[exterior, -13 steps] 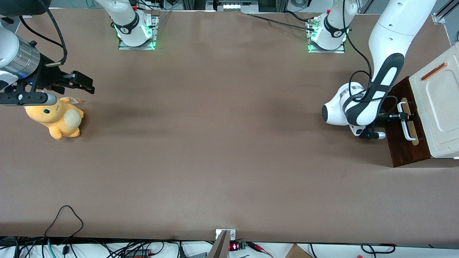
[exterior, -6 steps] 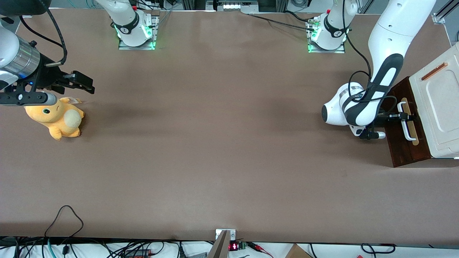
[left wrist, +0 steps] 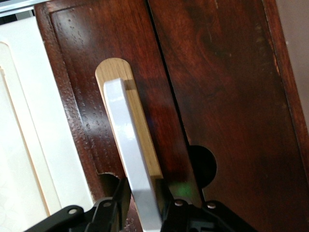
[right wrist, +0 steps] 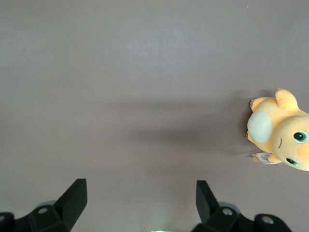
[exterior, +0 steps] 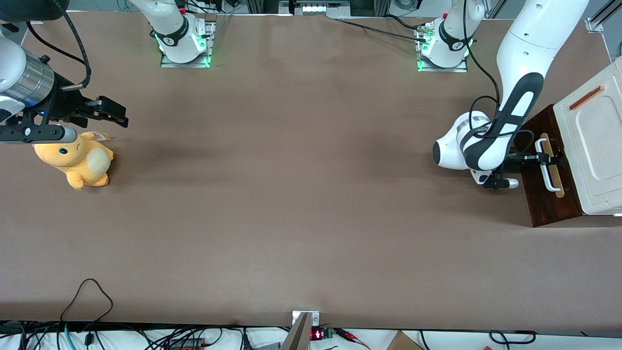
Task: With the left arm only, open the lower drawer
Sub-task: 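Pull the handle with the left gripper, sliding the drawer outward, then open the left gripper and lift it away from the handle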
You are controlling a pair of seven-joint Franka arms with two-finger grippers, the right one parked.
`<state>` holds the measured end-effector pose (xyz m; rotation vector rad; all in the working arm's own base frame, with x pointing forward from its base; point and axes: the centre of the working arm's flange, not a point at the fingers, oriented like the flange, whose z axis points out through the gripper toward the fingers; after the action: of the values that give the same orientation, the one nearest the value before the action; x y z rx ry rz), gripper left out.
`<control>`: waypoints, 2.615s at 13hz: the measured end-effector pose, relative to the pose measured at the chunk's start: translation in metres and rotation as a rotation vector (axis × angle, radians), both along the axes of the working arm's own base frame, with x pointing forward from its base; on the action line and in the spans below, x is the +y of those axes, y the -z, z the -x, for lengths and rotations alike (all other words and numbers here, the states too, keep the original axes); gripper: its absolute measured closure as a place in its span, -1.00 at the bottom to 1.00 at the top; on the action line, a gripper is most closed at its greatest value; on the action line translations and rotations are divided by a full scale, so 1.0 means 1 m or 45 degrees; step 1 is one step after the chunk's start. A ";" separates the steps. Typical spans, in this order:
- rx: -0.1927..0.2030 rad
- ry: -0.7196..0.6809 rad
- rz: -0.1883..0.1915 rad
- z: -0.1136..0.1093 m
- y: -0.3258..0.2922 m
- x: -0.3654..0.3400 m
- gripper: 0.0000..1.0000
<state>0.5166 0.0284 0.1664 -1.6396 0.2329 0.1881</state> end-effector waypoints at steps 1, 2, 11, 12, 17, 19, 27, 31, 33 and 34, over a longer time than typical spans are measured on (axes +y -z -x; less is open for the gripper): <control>0.000 0.006 0.001 0.000 0.000 -0.004 0.44; 0.000 0.013 0.005 0.000 -0.001 -0.009 0.44; -0.016 0.030 0.058 -0.001 -0.007 -0.057 0.44; -0.020 0.031 0.068 -0.002 -0.009 -0.065 0.44; -0.022 0.073 0.093 0.001 -0.012 -0.099 0.44; -0.022 0.070 0.096 0.000 -0.013 -0.100 0.44; 0.031 0.087 0.281 -0.008 -0.020 -0.146 -0.52; -0.096 -0.127 0.546 -0.029 -0.075 -0.180 -1.00; -0.221 -0.251 0.751 -0.046 -0.142 -0.195 -1.00; -0.268 -0.276 0.836 -0.050 -0.179 -0.200 -1.00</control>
<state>0.5662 -0.1719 0.3452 -2.3220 -0.0584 0.1045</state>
